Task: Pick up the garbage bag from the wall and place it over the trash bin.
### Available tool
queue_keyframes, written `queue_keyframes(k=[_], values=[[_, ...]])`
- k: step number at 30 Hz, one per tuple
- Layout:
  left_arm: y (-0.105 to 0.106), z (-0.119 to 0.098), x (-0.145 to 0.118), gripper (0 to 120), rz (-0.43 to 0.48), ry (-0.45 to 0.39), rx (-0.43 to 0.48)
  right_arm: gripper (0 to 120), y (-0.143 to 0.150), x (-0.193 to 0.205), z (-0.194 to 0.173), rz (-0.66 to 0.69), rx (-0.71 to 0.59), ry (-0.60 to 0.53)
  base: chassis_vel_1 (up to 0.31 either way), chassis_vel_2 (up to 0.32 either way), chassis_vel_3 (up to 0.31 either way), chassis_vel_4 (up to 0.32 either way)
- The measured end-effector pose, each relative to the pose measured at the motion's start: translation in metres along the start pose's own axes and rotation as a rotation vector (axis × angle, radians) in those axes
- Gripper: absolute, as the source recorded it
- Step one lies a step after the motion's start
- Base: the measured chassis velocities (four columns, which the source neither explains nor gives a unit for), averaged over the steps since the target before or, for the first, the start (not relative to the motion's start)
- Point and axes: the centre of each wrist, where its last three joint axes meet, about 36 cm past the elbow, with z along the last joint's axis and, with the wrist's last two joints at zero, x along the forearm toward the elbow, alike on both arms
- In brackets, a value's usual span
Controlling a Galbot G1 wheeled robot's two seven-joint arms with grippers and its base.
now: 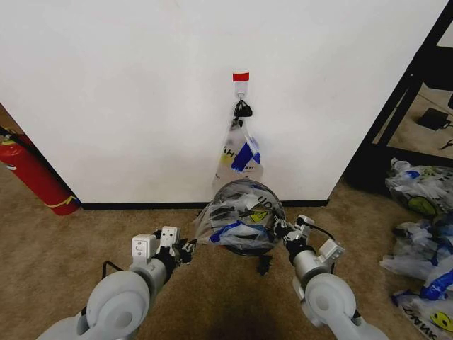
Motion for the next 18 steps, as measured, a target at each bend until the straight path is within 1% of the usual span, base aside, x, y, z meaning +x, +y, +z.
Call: queue_keyframes(k=[1,3,4,5,7,8,9,10,11,12,13,14,16,18], values=[[0.001,-0.004,0.005,52,-0.015,-0.022,0.002,0,-0.001,0.0,0.0,0.006,0.003,-0.001,0.0,0.0,0.0,0.0],[0.003,-0.01,0.012,58,-0.034,-0.062,0.004,0,-0.003,-0.001,0.001,0.012,0.008,-0.001,0.0,0.0,0.0,0.0],[0.006,-0.02,0.02,66,-0.049,-0.131,-0.007,0,-0.005,-0.002,0.001,0.017,0.013,-0.001,0.0,0.0,0.0,0.0],[0.006,-0.02,0.02,66,-0.049,-0.131,-0.007,0,-0.005,-0.002,0.001,0.017,0.013,-0.001,0.0,0.0,0.0,0.0],[0.006,-0.029,0.029,74,-0.018,-0.22,-0.057,0,-0.005,-0.003,0.002,0.021,0.021,0.0,0.0,0.0,0.0,0.0],[0.004,-0.031,0.032,78,0.03,-0.259,-0.097,0,-0.005,-0.003,0.003,0.022,0.024,0.003,0.0,0.0,0.0,0.0],[0.004,-0.031,0.032,79,0.06,-0.274,-0.119,0,-0.005,-0.003,0.003,0.022,0.025,0.004,0.0,0.0,0.0,0.0],[0.002,-0.031,0.033,86,0.142,-0.305,-0.179,0,-0.003,-0.004,0.004,0.02,0.029,0.009,0.0,0.0,0.0,0.0],[0.001,-0.03,0.033,88,0.169,-0.312,-0.2,0,-0.002,-0.005,0.005,0.017,0.031,0.012,0.0,0.0,0.0,0.0],[-0.002,-0.027,0.032,94,0.24,-0.325,-0.256,0,0.003,-0.008,0.006,0.006,0.037,0.02,0.0,0.0,0.0,0.0],[-0.002,-0.027,0.032,94,0.24,-0.325,-0.256,0,0.003,-0.008,0.006,0.006,0.037,0.02,0.0,0.0,0.0,0.0],[-0.006,-0.027,0.031,98,0.286,-0.33,-0.285,0,0.005,-0.008,0.007,0.002,0.041,0.026,0.0,0.0,0.0,0.0],[-0.013,-0.027,0.029,100,0.342,-0.33,-0.32,0,0.006,-0.007,0.008,0.0,0.046,0.032,0.0,0.0,0.0,0.0],[-0.017,-0.026,0.024,100,0.377,-0.32,-0.359,0,0.006,-0.005,0.008,0.0,0.051,0.035,0.0,0.0,0.0,0.0]])
